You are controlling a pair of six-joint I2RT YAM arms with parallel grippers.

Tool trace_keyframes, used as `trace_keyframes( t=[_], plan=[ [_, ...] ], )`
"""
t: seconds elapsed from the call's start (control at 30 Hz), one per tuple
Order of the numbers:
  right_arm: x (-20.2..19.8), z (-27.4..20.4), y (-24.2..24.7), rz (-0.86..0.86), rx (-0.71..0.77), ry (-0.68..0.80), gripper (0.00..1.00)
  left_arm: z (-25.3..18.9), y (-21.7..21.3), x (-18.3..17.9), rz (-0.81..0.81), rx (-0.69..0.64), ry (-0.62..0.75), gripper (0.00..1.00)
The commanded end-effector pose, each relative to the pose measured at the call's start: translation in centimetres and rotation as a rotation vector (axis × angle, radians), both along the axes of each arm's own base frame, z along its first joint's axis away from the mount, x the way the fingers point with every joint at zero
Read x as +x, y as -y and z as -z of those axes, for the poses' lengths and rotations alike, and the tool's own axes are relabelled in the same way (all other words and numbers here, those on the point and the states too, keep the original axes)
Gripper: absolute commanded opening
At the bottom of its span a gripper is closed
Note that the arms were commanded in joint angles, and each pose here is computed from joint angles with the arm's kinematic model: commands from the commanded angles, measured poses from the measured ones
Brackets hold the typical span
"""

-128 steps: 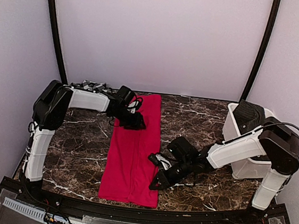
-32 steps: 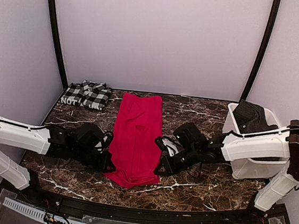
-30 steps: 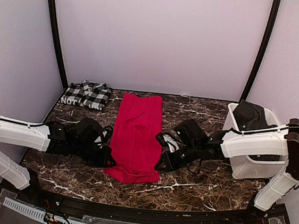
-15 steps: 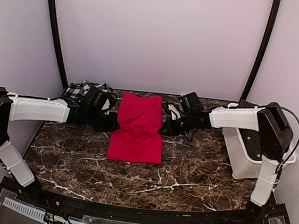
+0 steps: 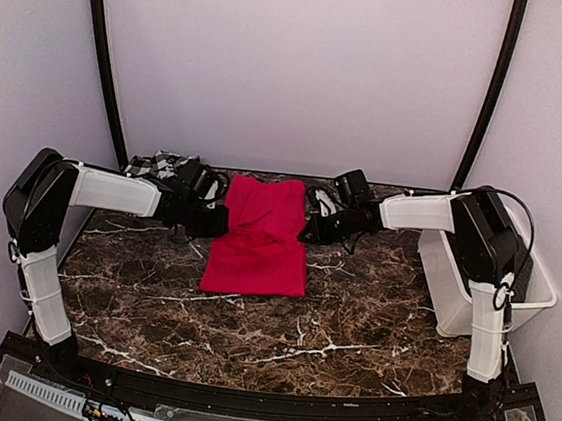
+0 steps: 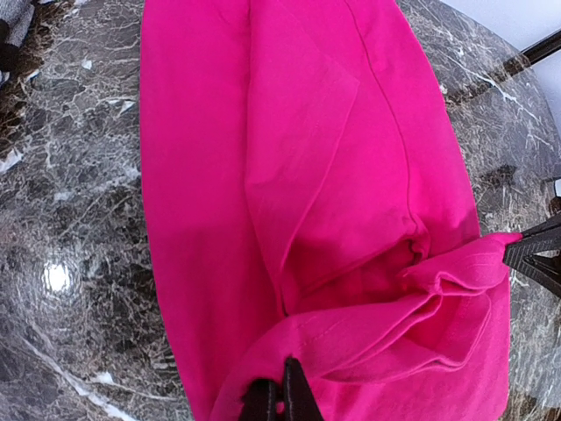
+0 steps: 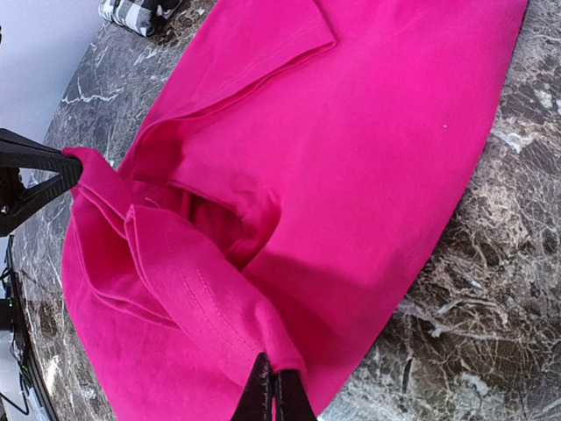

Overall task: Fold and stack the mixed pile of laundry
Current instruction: Fold the rectangle-folded T-shirt at the center of the board.

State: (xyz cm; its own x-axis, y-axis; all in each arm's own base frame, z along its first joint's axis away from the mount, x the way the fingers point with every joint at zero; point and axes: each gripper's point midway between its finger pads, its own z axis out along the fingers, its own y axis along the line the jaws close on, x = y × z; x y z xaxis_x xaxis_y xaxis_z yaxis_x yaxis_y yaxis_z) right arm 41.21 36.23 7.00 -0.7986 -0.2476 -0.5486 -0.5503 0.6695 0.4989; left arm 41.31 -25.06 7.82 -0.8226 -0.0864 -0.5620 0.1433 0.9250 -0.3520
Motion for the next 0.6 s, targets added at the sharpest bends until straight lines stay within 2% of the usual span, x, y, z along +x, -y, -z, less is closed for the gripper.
trace_keyframes(
  t=[0.0, 0.07, 0.1, 0.13, 0.23, 0.27, 0.33, 0.37, 0.43, 0.57],
  plan=[
    [2.0, -0.2, -0.4, 0.003, 0.027, 0.041, 0.0, -1.5, 0.5, 2.3, 0.006, -0.025, 0.067, 0.0],
    [2.4, 0.0, -0.5, 0.004, 0.034, 0.034, 0.0, -1.1, 0.3, 2.7, 0.003, -0.025, 0.06, 0.0],
    [2.8, 0.0, -0.5, 0.004, 0.041, 0.029, 0.0, -1.0, 0.3, 3.0, 0.003, -0.027, 0.055, 0.03],
    [3.1, -0.1, -0.5, 0.006, 0.046, 0.02, 0.04, -1.0, 0.0, 3.2, 0.004, -0.038, 0.048, 0.06],
    [3.6, -1.5, 0.1, 0.012, 0.081, 0.012, 0.23, -2.6, -0.1, 3.8, 0.029, -0.082, 0.069, 0.22],
    [3.9, -2.5, 0.4, 0.019, 0.096, 0.024, 0.28, -3.8, -0.4, 4.0, 0.033, -0.096, 0.091, 0.25],
    [4.4, -4.9, 1.2, 0.035, 0.113, 0.062, 0.36, -6.1, -1.2, 4.3, 0.03, -0.11, 0.132, 0.38],
    [4.6, -6.3, 1.7, 0.043, 0.123, 0.084, 0.37, -7.0, -1.5, 4.3, 0.029, -0.115, 0.146, 0.45],
    [4.4, -8.5, 2.5, 0.048, 0.139, 0.115, 0.4, -9.2, -2.6, 4.2, 0.018, -0.125, 0.181, 0.51],
    [2.1, -10.9, 3.0, 0.002, 0.168, 0.125, 0.43, -11.7, -3.7, 2.5, 0.025, -0.158, 0.216, 0.56]
  ],
)
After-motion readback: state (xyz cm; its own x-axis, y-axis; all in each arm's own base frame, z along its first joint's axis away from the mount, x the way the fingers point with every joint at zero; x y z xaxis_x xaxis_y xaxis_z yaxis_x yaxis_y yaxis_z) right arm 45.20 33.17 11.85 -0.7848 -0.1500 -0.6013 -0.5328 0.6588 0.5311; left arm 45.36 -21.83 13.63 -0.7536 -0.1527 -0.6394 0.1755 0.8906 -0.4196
